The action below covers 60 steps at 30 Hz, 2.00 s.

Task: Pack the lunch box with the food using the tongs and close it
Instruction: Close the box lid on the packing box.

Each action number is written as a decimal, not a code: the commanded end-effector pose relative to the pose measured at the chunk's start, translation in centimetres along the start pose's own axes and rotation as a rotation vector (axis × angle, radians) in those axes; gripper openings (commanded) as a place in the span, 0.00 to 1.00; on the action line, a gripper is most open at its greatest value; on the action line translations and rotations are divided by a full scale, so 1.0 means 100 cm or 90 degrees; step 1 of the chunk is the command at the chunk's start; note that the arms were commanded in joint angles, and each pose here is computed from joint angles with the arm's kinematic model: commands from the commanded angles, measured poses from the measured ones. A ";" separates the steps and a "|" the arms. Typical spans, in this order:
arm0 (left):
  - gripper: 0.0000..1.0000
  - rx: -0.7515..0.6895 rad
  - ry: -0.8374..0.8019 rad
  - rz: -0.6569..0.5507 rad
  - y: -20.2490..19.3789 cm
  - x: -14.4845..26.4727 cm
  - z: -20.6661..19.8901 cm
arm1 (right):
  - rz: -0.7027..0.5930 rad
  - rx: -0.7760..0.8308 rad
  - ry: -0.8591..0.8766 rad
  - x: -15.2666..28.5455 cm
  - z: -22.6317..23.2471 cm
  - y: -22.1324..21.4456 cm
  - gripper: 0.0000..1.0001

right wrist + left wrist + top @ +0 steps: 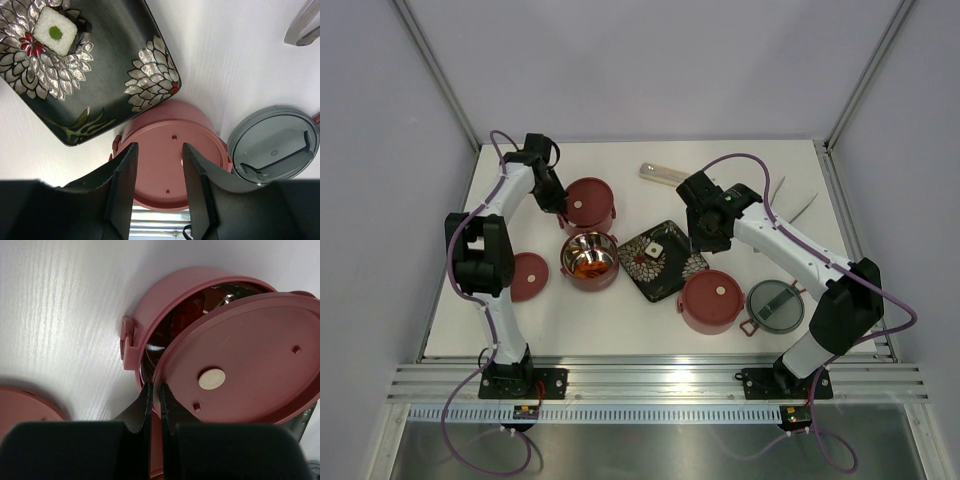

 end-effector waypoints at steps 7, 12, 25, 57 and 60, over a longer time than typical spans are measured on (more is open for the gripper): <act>0.00 -0.009 0.013 -0.019 0.010 0.007 -0.005 | -0.025 -0.006 -0.007 0.011 -0.002 0.002 0.48; 0.00 -0.011 0.051 -0.015 0.010 0.010 0.000 | -0.020 -0.003 -0.007 0.009 0.000 0.003 0.48; 0.02 -0.012 0.058 0.002 0.014 -0.001 -0.003 | -0.022 -0.001 -0.008 0.009 0.001 0.005 0.48; 0.59 -0.148 0.041 -0.138 0.028 0.040 -0.052 | -0.013 0.000 -0.009 0.010 0.001 0.003 0.48; 0.62 -0.160 0.047 -0.113 0.028 0.016 -0.057 | -0.011 0.000 -0.014 0.010 0.000 0.003 0.48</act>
Point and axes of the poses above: each gripper's point midway between its finger pads, its own x axis back along the fingers, its own z axis along the line the jaws close on, y = z × x, the point moved 9 cm from there along x, back along the fingers, and after that the axes turned 13 degrees about -x, right-handed, at the moved point
